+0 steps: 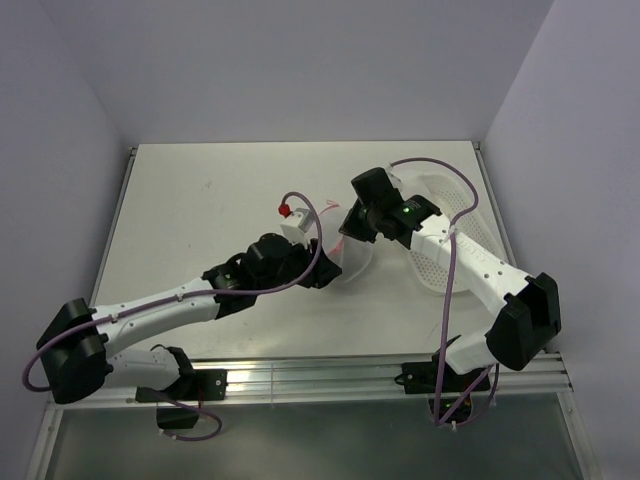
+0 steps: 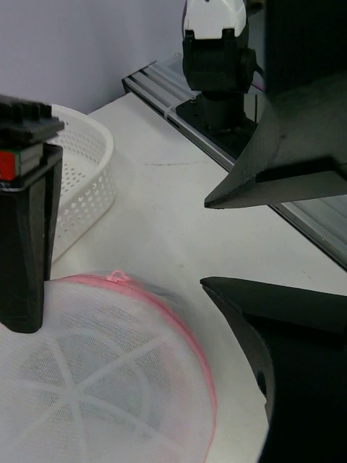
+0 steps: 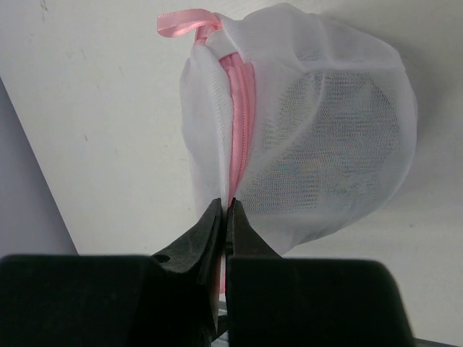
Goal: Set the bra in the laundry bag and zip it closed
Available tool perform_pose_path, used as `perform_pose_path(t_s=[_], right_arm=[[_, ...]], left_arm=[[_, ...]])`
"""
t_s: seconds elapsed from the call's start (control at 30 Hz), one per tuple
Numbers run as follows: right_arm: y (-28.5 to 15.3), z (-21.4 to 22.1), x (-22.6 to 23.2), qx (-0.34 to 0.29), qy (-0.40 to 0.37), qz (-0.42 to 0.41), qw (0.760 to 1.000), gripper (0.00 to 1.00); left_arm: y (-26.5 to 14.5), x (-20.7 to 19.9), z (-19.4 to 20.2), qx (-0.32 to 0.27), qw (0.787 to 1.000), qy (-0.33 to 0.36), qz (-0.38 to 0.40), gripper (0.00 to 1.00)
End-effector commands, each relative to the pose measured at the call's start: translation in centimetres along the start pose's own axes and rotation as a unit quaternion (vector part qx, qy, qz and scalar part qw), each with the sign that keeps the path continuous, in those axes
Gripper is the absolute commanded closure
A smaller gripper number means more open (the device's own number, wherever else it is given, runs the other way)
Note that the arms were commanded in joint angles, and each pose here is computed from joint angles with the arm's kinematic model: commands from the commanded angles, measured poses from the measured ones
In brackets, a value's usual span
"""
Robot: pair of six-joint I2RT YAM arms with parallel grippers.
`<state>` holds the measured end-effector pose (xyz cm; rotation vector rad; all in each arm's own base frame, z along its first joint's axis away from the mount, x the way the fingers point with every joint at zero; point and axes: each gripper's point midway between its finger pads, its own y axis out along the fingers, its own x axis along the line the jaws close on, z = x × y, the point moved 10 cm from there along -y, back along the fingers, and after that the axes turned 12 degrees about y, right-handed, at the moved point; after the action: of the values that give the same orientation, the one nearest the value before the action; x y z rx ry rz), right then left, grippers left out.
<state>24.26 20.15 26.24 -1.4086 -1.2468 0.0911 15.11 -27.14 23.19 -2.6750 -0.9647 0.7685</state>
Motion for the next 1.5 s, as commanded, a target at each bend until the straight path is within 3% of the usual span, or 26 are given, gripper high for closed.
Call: perform_pose_path(t_s=[0.0, 0.63, 0.93, 1.13, 1.47], right_arm=[[-0.5, -0.4, 1.0, -0.014, 0.000, -0.012, 1.000, 1.00], [-1.3, -0.3, 1.0, 0.002, -0.020, -0.024, 1.000, 1.00], [-1.8, -0.9, 1.1, -0.023, -0.071, 0.057, 0.996, 1.00], [-2.3, -0.9, 0.9, -0.008, -0.097, 0.101, 0.990, 1.00], [-2.4, -1.1, 0.8, 0.004, -0.119, 0.130, 0.984, 1.00]], left_arm=[[1.2, -0.8, -0.7, -0.015, 0.999, 0.029, 0.039, 0.51], [4.8, 1.8, -2.0, -0.061, 0.997, 0.033, 0.030, 0.48], [4.0, 2.9, -2.0, -0.102, 0.993, 0.033, 0.056, 0.48], [3.5, 3.3, -2.3, -0.123, 0.988, 0.038, 0.087, 0.48], [4.2, 3.1, -2.2, -0.117, 0.981, 0.050, 0.149, 0.49]])
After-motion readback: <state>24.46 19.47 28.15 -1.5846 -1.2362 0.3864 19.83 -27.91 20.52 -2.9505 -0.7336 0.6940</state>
